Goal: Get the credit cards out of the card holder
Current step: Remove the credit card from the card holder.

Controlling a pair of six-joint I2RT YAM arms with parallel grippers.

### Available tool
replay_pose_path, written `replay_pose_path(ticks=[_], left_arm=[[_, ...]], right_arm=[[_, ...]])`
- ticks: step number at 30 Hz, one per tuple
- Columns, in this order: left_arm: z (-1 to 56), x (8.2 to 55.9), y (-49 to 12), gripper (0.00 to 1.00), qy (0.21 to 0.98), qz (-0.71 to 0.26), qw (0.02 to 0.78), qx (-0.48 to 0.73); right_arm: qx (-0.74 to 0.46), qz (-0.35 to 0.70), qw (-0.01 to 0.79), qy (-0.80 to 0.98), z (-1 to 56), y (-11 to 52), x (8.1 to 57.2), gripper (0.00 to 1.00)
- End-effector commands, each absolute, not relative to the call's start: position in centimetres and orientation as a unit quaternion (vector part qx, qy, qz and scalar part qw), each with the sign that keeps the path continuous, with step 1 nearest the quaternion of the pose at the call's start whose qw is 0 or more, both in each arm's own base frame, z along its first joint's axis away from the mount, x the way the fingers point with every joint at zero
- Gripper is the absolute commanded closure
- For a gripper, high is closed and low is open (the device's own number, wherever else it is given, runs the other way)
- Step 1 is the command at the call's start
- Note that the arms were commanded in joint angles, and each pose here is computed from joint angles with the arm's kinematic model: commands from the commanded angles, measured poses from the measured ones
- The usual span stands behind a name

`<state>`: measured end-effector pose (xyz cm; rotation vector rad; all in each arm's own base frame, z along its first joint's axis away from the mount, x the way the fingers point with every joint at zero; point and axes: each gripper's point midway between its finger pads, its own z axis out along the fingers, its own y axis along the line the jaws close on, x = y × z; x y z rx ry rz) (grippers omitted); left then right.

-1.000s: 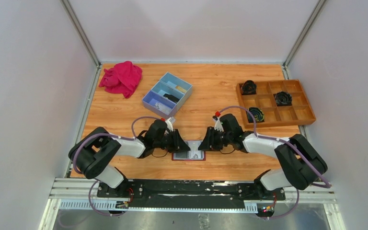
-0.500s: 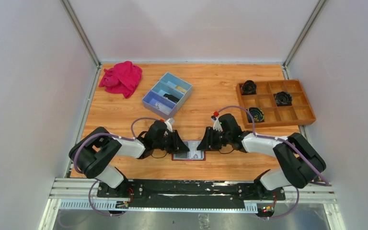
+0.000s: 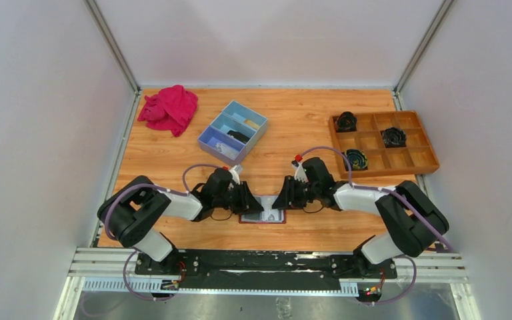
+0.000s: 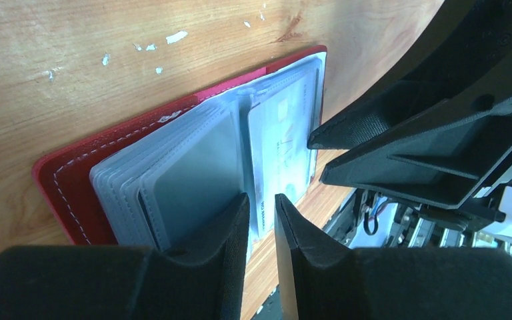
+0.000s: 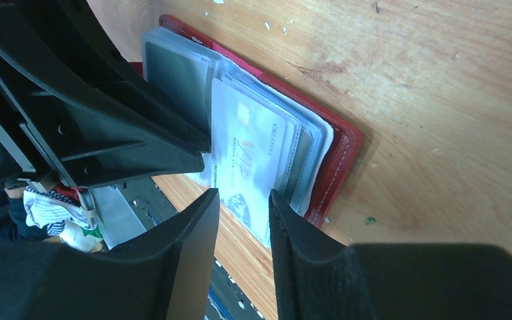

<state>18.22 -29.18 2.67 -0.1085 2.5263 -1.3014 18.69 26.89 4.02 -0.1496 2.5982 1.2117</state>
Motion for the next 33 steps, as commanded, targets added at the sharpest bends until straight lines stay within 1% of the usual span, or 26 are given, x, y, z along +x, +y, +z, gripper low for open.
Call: replay_pose_path(ticks=[1, 8, 19, 22, 25, 29, 30, 33], left_arm=[[0.9, 17.5, -28.4, 0.73, 0.892, -0.429, 0.136, -0.045], [0.7, 17.3, -28.1, 0.73, 0.894, -0.425, 0.135, -0.047], [1.0, 17.5, -28.0, 0.71, 0.891, -0.427, 0.143, -0.048], [1.7, 17.8, -28.4, 0.75, 0.887, -0.435, 0.149, -0.043], [2.5, 18.2, -28.8, 0.81, 0.881, -0.445, 0.155, -0.038], [3.7, 18.6, -29.4, 0.93, 0.873, -0.459, 0.162, -0.03], [4.0, 18.6, -29.5, 1.0, 0.871, -0.462, 0.163, -0.029], [4.6, 18.8, -29.3, 1.0, 0.867, -0.468, 0.169, -0.031]], right_arm=[[-0.053, 0.395, 0.119, 0.909, 2.5, 26.7, 18.2, 0.62], [-0.04, 0.365, 0.1, 0.925, 0.9, 25.8, 17.7, 0.62], [-0.038, 0.362, 0.09, 0.927, 0.2, 25.8, 17.5, 0.62], [-0.038, 0.363, 0.087, 0.927, 0.1, 25.9, 17.5, 0.62], [-0.038, 0.364, 0.085, 0.927, 0.0, 25.9, 17.4, 0.63], [-0.036, 0.363, 0.083, 0.927, -0.1, 25.9, 17.4, 0.63], [-0.036, 0.363, 0.084, 0.927, -0.1, 25.9, 17.4, 0.63], [-0.035, 0.361, 0.082, 0.928, -0.2, 25.8, 17.4, 0.63]])
